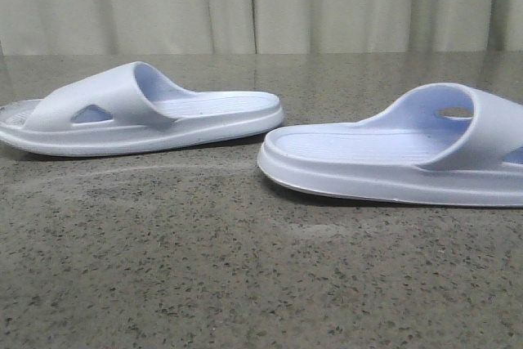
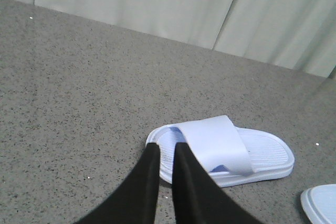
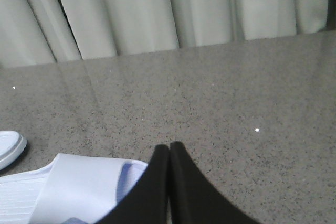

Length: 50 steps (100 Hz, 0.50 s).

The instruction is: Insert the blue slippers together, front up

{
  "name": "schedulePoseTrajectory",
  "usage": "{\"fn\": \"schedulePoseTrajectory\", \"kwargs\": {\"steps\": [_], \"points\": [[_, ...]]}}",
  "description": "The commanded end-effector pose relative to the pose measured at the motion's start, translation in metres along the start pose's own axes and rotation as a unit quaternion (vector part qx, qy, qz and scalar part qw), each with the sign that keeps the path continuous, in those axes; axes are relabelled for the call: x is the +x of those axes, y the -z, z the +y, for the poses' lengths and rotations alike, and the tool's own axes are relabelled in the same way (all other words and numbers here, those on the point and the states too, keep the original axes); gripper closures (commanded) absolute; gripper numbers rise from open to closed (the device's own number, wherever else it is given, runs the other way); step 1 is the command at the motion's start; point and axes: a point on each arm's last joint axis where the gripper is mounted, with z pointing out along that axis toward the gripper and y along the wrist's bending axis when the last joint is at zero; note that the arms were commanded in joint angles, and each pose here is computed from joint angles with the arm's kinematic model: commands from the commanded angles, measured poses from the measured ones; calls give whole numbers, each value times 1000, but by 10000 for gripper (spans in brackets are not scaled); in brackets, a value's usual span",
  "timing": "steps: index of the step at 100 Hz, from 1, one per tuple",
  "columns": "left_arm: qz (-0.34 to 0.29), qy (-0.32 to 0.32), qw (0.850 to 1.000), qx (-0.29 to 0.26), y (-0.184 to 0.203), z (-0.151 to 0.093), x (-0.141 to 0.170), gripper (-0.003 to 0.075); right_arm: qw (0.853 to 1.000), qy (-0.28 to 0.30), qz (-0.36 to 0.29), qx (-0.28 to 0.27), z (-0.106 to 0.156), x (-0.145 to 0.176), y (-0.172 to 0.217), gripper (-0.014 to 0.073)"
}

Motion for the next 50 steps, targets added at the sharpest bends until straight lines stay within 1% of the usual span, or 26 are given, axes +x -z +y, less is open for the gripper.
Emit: {"fn": "schedulePoseTrajectory", "kwargs": {"steps": [1, 13, 34, 38, 41, 45, 50], "points": [[-12, 22, 1000, 16, -5, -8, -20, 705, 1000, -5, 1, -1, 3, -24, -6, 678], [9, 30, 999, 12, -15, -7, -19, 704, 999, -6, 35, 3, 4, -29, -17, 679], [42, 34, 999, 2, -27, -3, -10, 695, 998, -20, 64, -3, 5, -28, -30, 669], [45, 35, 998, 1, -28, -2, -8, 669, 997, -25, 67, -6, 6, -28, -31, 650], [47, 36, 998, 2, -28, -2, -7, 639, 997, -29, 69, -8, 6, -27, -32, 621], [48, 39, 998, 3, -28, -2, -7, 575, 997, -33, 72, -10, 7, -27, -33, 579], [48, 41, 998, 4, -28, -2, -7, 476, 997, -33, 72, -10, 7, -27, -33, 487]]}}
